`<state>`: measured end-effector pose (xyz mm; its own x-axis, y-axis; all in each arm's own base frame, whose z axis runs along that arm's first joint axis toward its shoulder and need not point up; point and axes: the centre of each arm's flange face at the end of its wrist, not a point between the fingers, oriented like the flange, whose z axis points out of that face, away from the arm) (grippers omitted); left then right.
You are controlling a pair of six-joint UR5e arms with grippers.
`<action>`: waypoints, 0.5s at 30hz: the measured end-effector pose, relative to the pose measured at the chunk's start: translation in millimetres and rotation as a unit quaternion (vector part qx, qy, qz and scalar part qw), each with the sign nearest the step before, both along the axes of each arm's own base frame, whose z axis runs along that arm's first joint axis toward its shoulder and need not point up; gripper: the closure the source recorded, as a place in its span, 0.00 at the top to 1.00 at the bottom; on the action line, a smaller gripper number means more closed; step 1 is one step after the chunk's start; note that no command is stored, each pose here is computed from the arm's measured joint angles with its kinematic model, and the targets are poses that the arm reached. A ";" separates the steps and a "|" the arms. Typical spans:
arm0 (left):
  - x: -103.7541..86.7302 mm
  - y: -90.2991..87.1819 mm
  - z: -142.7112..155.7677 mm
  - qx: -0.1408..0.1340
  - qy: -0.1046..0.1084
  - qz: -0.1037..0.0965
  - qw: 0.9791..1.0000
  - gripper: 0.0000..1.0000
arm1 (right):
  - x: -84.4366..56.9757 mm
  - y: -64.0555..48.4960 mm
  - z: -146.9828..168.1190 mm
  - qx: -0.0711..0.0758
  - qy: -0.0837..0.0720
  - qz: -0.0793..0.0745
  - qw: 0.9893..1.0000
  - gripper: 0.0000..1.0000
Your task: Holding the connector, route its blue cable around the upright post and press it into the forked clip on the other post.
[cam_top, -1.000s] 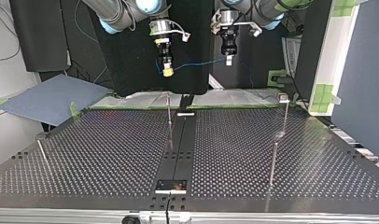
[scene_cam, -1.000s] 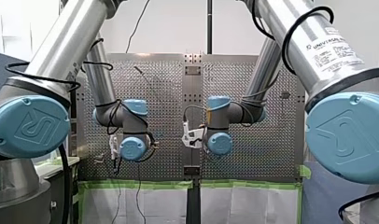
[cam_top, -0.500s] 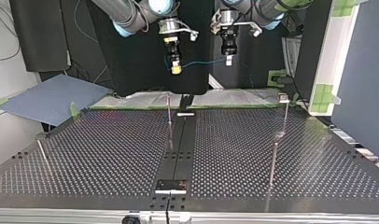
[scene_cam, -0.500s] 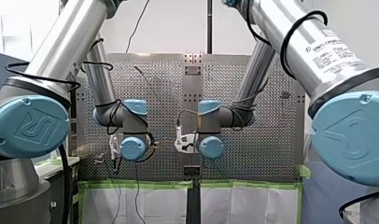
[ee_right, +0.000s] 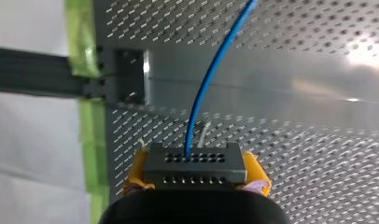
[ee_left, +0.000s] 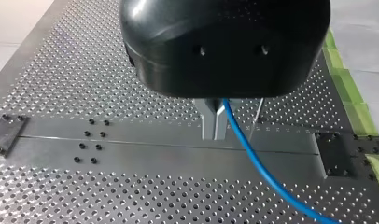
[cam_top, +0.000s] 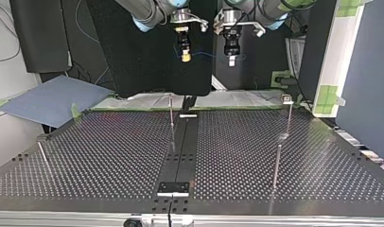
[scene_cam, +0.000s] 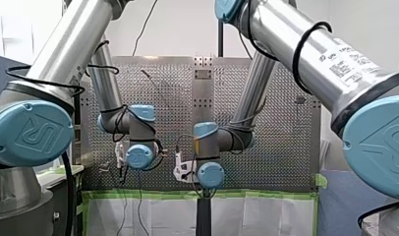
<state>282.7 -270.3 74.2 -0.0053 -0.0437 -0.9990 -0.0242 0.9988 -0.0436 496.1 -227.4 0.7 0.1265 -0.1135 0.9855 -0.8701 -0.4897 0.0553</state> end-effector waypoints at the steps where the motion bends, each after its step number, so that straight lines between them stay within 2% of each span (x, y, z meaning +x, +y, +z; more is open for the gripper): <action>1: -1.9 -0.2 -0.3 0.002 0.000 -0.001 1.000 0.00 | -0.9 0.9 -3.8 0.002 0.003 -0.003 1.000 0.00; 3: -8.1 -1.3 0.8 0.005 -0.003 -0.006 1.000 0.00 | -0.5 4.6 -11.5 0.007 0.008 -0.008 1.000 0.00; 5: -15.1 -4.0 3.9 0.007 -0.005 -0.014 1.000 0.00 | 3.4 8.4 -13.0 0.010 0.006 -0.010 1.000 0.00; 10: -28.3 -14.7 15.1 -0.004 -0.008 -0.042 0.999 0.00 | 22.9 15.9 7.2 0.010 -0.019 -0.016 1.000 0.00; 13: -36.7 -19.6 22.8 -0.013 -0.008 -0.049 0.999 0.00 | 31.5 10.6 25.2 0.008 -0.039 -0.028 0.999 0.00; 15: -40.7 -20.6 28.3 -0.014 -0.008 -0.048 0.999 0.00 | 35.8 3.9 38.5 0.006 -0.053 -0.040 0.998 0.00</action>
<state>241.9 -290.9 102.5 0.0054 -0.0708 -0.9975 0.0721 0.9949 -0.0703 531.9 -223.5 39.1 0.0116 -0.1311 0.9913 -0.9069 -0.4191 -0.0448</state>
